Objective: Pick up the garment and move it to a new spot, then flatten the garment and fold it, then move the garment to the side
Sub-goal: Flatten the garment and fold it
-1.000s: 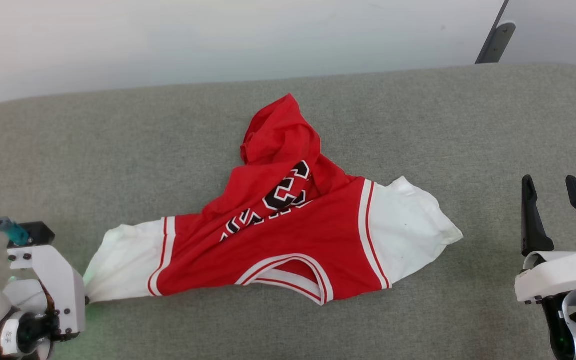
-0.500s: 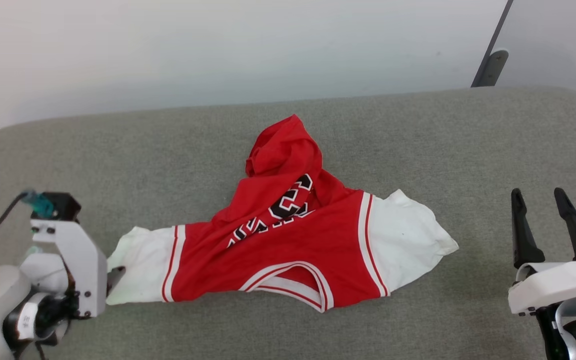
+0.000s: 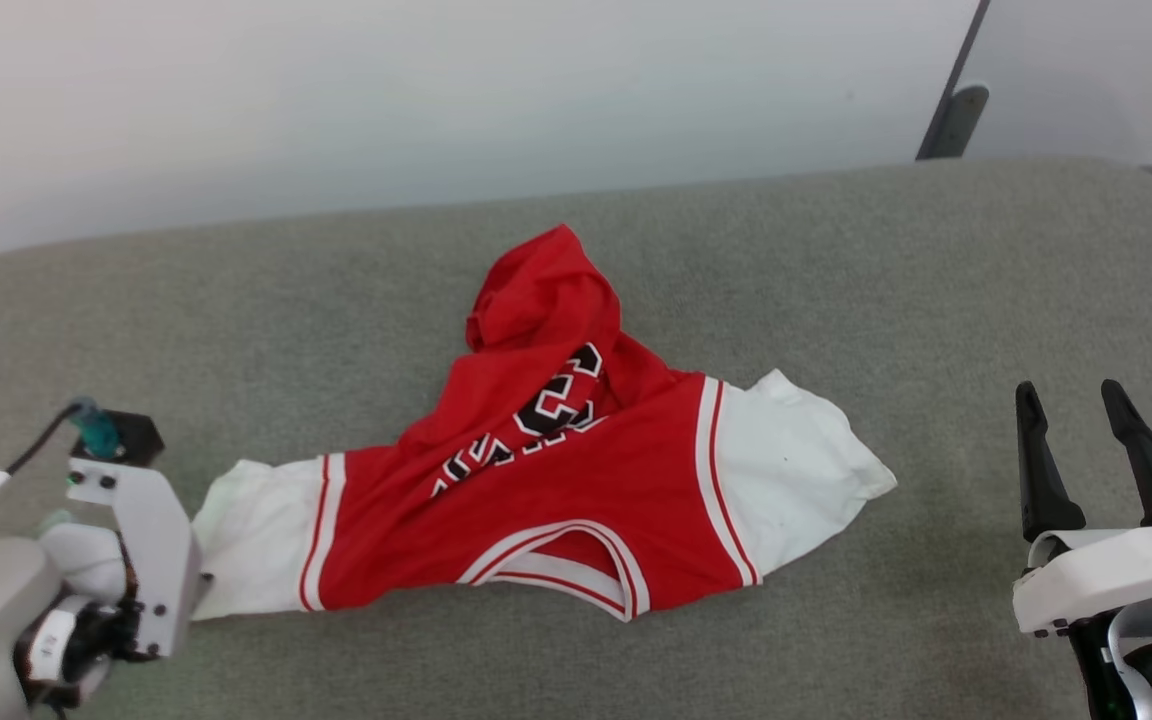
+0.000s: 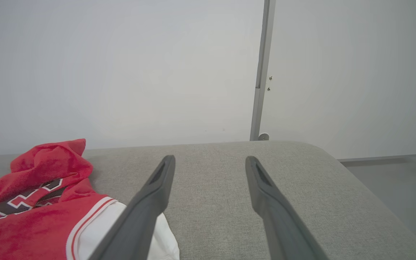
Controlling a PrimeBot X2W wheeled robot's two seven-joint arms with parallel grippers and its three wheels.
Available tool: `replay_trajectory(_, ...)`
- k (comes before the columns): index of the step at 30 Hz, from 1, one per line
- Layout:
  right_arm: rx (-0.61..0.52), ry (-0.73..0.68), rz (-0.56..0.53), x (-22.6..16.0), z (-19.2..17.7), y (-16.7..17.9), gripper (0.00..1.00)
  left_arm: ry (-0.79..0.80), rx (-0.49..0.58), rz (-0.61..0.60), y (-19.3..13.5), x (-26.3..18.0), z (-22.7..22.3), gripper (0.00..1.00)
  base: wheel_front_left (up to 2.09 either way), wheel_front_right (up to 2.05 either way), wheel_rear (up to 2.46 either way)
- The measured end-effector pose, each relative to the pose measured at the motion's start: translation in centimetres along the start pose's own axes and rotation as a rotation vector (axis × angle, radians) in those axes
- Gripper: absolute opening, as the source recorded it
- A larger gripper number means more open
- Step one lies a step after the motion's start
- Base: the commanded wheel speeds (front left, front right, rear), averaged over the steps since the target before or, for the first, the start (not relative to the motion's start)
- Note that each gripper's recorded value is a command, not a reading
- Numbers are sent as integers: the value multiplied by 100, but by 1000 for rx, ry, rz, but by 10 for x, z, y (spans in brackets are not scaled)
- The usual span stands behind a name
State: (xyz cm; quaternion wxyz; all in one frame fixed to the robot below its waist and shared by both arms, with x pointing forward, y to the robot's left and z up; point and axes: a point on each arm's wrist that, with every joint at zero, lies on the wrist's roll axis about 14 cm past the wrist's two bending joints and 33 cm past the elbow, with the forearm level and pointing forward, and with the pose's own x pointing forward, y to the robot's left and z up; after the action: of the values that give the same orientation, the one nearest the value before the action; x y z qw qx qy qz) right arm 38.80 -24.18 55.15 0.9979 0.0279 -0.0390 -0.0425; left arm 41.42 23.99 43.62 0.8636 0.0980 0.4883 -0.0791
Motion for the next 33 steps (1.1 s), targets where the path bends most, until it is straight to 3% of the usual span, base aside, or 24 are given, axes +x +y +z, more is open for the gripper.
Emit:
replay_trajectory(14, -32, 67, -45, 9, -22, -18, 100, 127, -129, 10, 19, 56, -10, 100, 0, 0, 0)
replay_trajectory(22, -38, 103, -30, 15, -31, -14, 100, 223, -282, -37, 9, 59, -18, 100, 0, 0, 0)
replay_trajectory(26, -38, 112, -12, 19, -33, -8, 100, 251, -309, -47, 6, 56, -22, 100, 0, 0, 0)
replay_trajectory(28, -34, 125, 3, 21, -35, -3, 100, 243, -321, -58, 5, 55, -21, 0, 0, 0, 0)
replay_trajectory(33, -14, 258, 60, 23, -62, 12, 100, 209, -318, -89, -1, 57, -19, 0, 0, 0, 0)
